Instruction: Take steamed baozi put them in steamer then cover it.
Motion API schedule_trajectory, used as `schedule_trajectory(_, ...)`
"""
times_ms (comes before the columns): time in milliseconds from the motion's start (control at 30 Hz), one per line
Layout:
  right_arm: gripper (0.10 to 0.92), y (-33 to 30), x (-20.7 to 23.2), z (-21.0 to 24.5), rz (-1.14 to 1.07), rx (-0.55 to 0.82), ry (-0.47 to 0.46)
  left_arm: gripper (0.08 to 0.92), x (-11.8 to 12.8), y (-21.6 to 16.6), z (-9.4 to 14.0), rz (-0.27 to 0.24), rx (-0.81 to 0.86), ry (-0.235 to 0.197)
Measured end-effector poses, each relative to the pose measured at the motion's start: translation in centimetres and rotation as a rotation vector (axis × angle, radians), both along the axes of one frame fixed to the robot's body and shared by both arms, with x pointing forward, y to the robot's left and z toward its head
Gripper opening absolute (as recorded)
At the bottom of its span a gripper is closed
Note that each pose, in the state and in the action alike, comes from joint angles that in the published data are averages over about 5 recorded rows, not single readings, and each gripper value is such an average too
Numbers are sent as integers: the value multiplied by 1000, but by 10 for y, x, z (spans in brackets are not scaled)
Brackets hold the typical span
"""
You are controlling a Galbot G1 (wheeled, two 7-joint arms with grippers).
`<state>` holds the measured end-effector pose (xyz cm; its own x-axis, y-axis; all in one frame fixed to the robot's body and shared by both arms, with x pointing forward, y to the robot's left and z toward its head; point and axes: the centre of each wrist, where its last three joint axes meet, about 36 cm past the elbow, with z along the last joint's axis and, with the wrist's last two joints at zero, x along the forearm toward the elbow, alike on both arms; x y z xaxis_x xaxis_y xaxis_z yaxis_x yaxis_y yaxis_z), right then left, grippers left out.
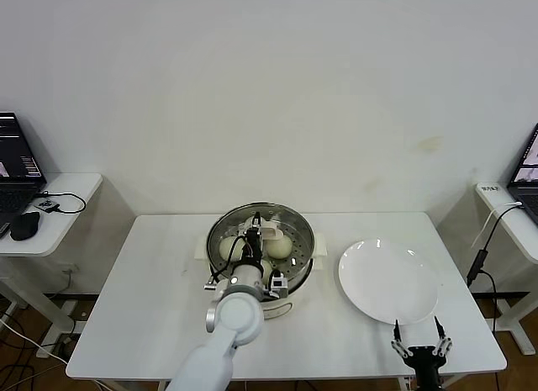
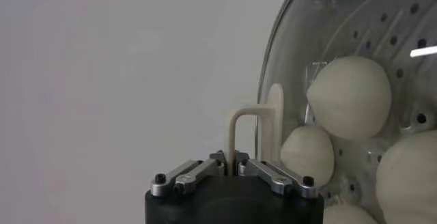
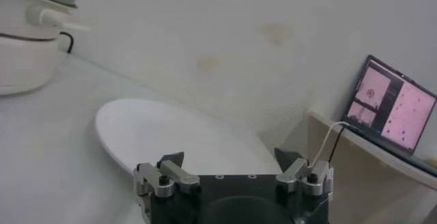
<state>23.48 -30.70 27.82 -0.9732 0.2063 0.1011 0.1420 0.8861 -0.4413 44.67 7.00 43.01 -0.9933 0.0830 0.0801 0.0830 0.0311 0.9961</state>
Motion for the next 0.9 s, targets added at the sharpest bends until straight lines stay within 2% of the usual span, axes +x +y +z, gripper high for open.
schedule_trajectory(267, 823, 2, 0, -1, 6, 2, 3, 369, -12, 4, 2, -14, -20, 8)
schedule_trajectory(467, 823, 1, -2, 1, 12, -2, 5, 542, -30, 16, 8, -23, -43, -1)
schedule_trajectory(733, 823, -1, -3, 3, 13, -5, 10, 780, -74, 45, 23, -45, -120, -10)
schedule_trajectory(900, 823, -4, -4, 5, 23, 3, 11, 821, -111, 74, 32, -61, -230, 2)
